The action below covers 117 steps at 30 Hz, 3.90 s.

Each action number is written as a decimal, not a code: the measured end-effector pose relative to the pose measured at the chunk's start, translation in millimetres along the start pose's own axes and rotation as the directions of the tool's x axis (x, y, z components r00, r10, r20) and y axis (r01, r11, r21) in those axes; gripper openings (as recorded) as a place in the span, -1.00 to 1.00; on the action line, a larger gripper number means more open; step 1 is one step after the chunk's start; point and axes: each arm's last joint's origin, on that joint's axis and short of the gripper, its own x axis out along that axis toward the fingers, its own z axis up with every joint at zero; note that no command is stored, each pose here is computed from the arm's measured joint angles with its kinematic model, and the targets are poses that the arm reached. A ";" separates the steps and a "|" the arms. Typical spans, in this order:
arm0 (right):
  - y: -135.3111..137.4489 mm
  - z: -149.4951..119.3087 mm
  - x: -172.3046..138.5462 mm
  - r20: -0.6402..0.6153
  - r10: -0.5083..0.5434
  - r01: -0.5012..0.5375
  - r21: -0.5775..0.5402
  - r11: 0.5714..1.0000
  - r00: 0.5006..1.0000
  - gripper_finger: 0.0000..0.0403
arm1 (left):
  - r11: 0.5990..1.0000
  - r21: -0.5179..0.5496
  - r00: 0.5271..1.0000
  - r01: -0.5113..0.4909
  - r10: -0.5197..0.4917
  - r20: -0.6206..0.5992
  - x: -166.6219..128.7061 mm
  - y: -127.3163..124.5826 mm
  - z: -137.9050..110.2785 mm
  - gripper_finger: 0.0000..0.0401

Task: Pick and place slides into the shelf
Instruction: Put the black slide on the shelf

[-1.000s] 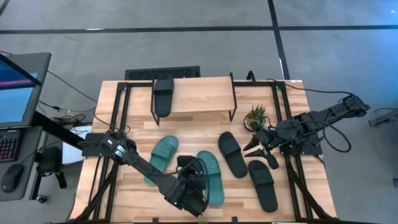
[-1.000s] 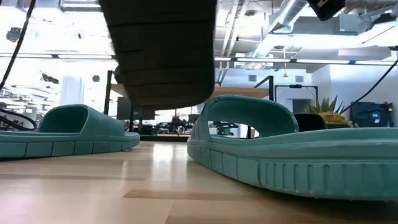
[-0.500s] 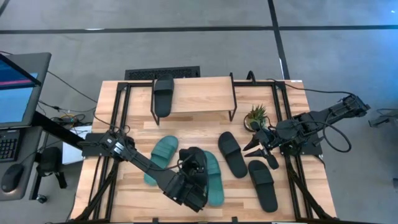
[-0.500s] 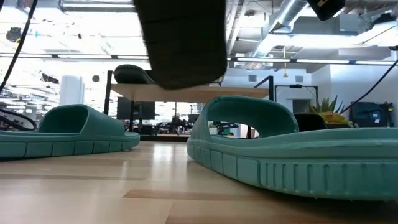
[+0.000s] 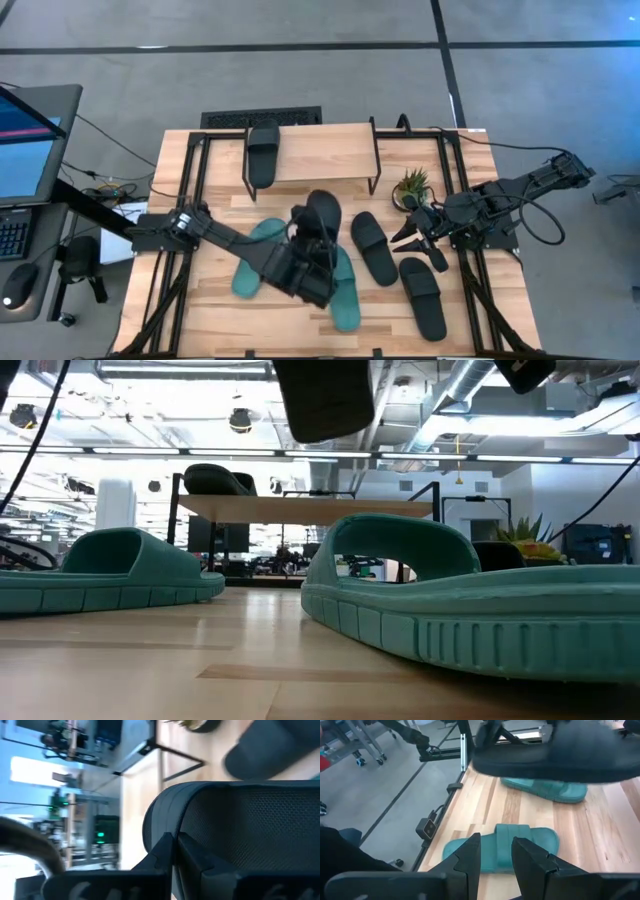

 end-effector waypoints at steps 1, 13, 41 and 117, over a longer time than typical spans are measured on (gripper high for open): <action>0.0 0.0 0.0 0.000 0.000 0.000 0.004 1.000 1.000 -0.52 | 1.000 0.012 1.000 -0.019 0.019 -0.005 3.4 5.8 -0.4 -1.00; 1.0 11.3 -0.7 0.123 -0.017 0.007 0.078 0.997 0.992 -0.52 | 0.988 0.042 0.973 -0.151 0.156 -0.171 63.2 103.0 -23.9 -1.00; 1.7 30.8 -5.5 0.342 -0.099 0.032 0.196 0.980 0.934 -0.52 | 0.993 0.040 0.953 0.111 -0.095 -0.287 161.9 182.2 -65.4 -1.00; -1.0 30.3 -5.6 0.348 -0.187 0.117 0.213 0.970 0.919 -0.52 | 0.922 -0.082 0.823 0.378 -0.376 -0.426 220.2 171.0 -113.2 -0.74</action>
